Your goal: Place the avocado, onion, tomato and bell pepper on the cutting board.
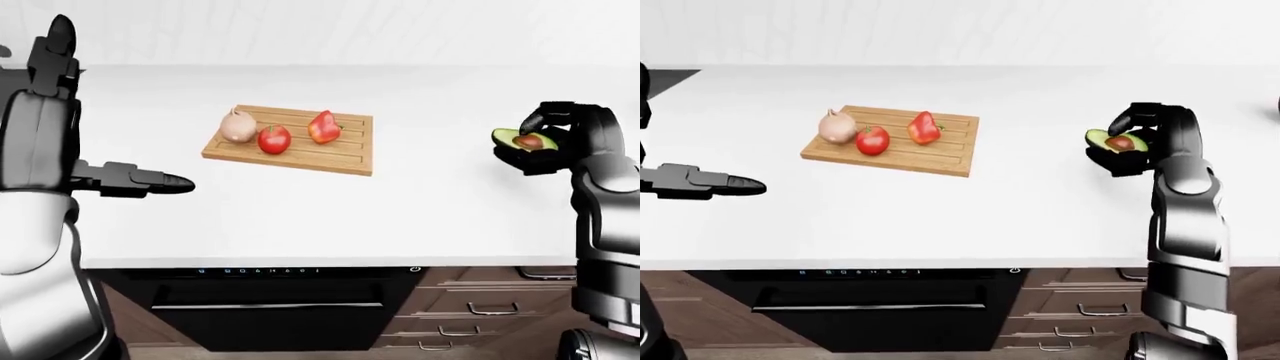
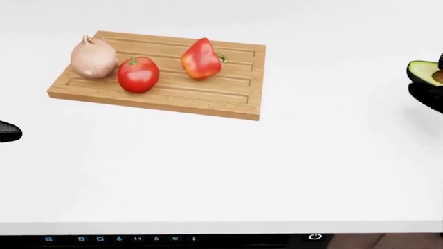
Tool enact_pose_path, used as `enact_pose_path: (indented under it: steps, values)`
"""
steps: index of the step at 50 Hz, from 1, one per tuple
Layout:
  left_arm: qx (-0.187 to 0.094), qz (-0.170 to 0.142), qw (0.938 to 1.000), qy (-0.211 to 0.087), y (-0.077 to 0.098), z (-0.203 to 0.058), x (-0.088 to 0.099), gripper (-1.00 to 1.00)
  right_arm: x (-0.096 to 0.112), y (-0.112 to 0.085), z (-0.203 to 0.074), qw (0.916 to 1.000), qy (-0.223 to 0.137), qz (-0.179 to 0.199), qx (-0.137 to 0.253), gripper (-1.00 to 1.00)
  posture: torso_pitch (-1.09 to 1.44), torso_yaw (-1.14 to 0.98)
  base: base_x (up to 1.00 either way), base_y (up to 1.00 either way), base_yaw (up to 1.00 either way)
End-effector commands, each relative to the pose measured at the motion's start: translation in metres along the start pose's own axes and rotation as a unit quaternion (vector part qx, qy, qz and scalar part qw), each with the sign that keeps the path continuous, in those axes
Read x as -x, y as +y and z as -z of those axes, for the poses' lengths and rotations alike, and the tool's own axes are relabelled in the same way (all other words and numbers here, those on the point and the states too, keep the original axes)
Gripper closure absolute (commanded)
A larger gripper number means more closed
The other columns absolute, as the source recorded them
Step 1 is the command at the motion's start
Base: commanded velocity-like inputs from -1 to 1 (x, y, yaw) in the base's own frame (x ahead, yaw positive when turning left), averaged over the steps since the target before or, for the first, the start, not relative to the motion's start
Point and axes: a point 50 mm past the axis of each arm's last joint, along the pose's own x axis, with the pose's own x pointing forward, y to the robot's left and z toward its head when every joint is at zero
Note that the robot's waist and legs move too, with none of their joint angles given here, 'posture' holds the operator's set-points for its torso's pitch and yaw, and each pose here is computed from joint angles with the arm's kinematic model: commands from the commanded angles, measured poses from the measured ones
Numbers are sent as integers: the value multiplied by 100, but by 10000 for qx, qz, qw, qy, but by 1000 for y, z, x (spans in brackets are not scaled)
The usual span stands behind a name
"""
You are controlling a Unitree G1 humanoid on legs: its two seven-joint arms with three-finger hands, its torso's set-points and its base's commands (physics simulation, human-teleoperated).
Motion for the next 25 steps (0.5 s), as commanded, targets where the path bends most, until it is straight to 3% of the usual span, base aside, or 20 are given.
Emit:
enact_pose_path:
  steps: [1, 12, 25]
  values:
    - [-99, -205, 9992, -316, 8, -12, 2, -100, 1, -8, -32, 9981, -596, 132, 26, 82, 0, 3, 0, 0, 0]
    - [-121, -226, 9992, -320, 10, -13, 2, -100, -12, 37, -67, 9941, -981, -460, -3, 81, 0, 3, 0, 0, 0]
    - [-129, -213, 9992, -326, 9, -14, 1, -100, -24, 96, -83, 9863, -1239, -1075, -193, 80, 0, 3, 0, 0, 0]
